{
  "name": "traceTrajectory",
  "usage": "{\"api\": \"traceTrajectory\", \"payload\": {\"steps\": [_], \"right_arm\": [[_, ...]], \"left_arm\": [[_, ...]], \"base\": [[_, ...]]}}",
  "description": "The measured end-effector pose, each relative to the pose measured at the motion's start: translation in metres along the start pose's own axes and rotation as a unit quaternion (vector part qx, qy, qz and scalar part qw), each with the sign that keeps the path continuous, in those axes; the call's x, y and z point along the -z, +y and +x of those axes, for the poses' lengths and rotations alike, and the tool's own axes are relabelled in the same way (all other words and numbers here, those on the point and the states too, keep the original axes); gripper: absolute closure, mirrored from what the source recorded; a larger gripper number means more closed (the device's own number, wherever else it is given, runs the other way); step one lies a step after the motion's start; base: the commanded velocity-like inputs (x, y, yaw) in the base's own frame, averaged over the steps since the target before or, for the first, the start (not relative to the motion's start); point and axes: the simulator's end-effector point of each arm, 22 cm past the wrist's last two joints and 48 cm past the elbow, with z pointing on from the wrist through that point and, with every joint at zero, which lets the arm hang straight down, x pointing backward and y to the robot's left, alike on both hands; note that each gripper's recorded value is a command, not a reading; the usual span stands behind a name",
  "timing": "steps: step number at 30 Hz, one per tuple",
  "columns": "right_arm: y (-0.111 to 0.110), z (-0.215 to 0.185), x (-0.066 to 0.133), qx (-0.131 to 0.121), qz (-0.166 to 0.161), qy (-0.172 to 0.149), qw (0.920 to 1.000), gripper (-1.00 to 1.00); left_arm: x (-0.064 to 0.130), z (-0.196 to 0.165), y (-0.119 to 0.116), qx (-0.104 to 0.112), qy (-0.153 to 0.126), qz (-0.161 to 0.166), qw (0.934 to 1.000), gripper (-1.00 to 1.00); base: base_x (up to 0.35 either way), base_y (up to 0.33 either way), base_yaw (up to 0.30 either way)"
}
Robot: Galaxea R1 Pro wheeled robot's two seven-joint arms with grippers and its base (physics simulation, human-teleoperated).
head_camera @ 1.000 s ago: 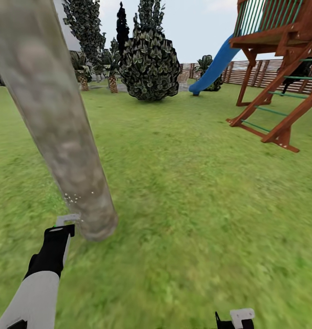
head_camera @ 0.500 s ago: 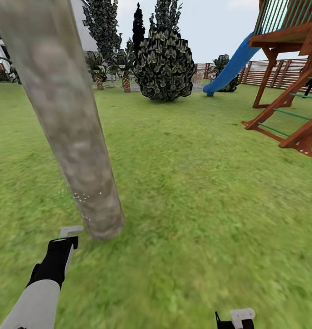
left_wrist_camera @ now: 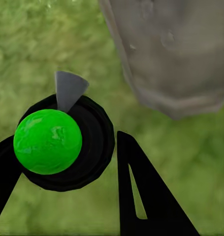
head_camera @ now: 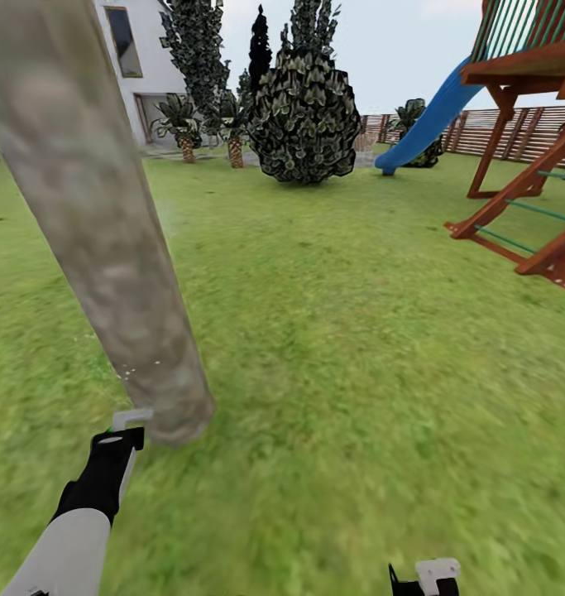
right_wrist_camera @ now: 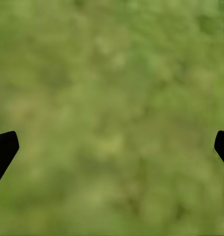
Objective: In the garden, pick up the pesticide atomizer on the floor and spray pesticide onto both trees until each tree trunk is fully covered.
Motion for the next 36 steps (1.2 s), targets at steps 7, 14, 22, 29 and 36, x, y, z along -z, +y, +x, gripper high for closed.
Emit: {"api": "traceTrajectory", "payload": {"steps": [7, 14, 22, 29, 36], "right_arm": [[0.0, 0.0, 0.0, 0.0, 0.0, 0.0, 1.0, -1.0], [0.0, 0.0, 0.0, 0.0, 0.0, 0.0, 1.0, -1.0], [0.001, 0.0, 0.0, 0.0, -0.001, 0.0, 1.0, -1.0], [0.0, 0.001, 0.0, 0.0, 0.0, 0.001, 1.0, -1.0], [0.001, 0.002, 0.0, 0.0, -0.001, 0.002, 1.0, -1.0]], "left_arm": [[0.0, 0.0, -0.004, 0.0, 0.0, 0.007, 1.0, 1.0], [0.003, 0.002, -0.015, 0.0, 0.001, 0.016, 0.9999, 1.0], [0.004, -0.001, -0.011, -0.001, -0.006, -0.001, 1.0, 1.0], [0.003, -0.007, -0.019, 0.005, -0.028, 0.014, 0.9995, 1.0], [0.004, -0.017, -0.019, 0.008, -0.037, 0.013, 0.9992, 1.0]], "base": [[0.111, -0.271, 0.274], [0.176, -0.247, 0.086], [0.229, -0.187, 0.0], [-0.113, -0.02, 0.134], [-0.336, 0.0, 0.276]]}}
